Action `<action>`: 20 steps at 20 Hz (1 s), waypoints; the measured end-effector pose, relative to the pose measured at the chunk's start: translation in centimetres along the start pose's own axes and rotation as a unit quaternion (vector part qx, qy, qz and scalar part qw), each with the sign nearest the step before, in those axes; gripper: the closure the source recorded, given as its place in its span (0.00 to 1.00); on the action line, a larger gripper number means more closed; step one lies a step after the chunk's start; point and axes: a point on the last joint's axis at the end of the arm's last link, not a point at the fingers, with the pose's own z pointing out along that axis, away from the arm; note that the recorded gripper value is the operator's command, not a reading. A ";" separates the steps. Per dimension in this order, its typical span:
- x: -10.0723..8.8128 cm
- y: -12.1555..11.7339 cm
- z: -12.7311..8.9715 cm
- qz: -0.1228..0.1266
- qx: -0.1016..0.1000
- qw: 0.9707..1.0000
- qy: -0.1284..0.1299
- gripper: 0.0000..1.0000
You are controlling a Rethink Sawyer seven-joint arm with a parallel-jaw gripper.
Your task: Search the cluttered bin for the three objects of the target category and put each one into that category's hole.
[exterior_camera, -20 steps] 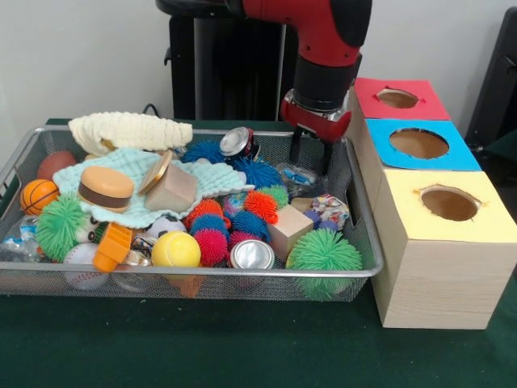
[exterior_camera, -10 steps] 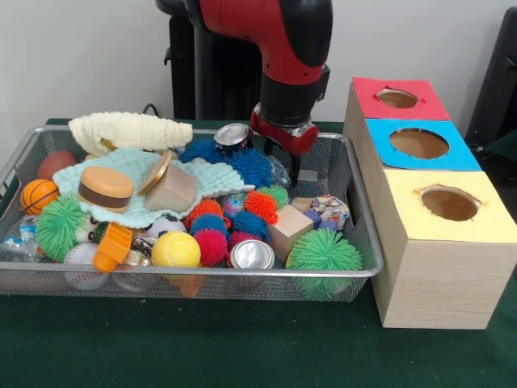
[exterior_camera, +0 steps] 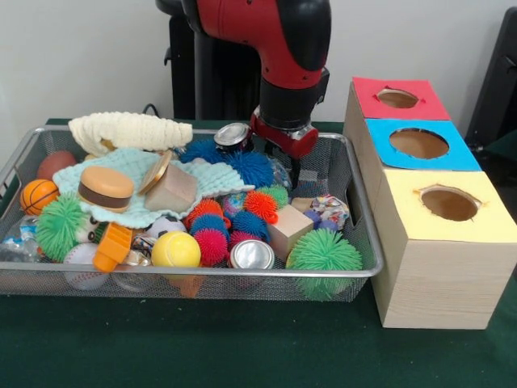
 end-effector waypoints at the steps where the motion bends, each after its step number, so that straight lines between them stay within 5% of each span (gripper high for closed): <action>1: 0.1 0.1 0.0 -0.001 0.000 1.000 0.000 0.00; 4: 0.4 0.4 0.0 -0.006 0.000 1.000 -0.001 0.00; 5: 1.0 0.8 -0.1 -0.013 0.000 1.000 -0.002 1.00; 20: 2.1 2.3 -0.9 -0.033 -0.005 0.999 -0.011 1.00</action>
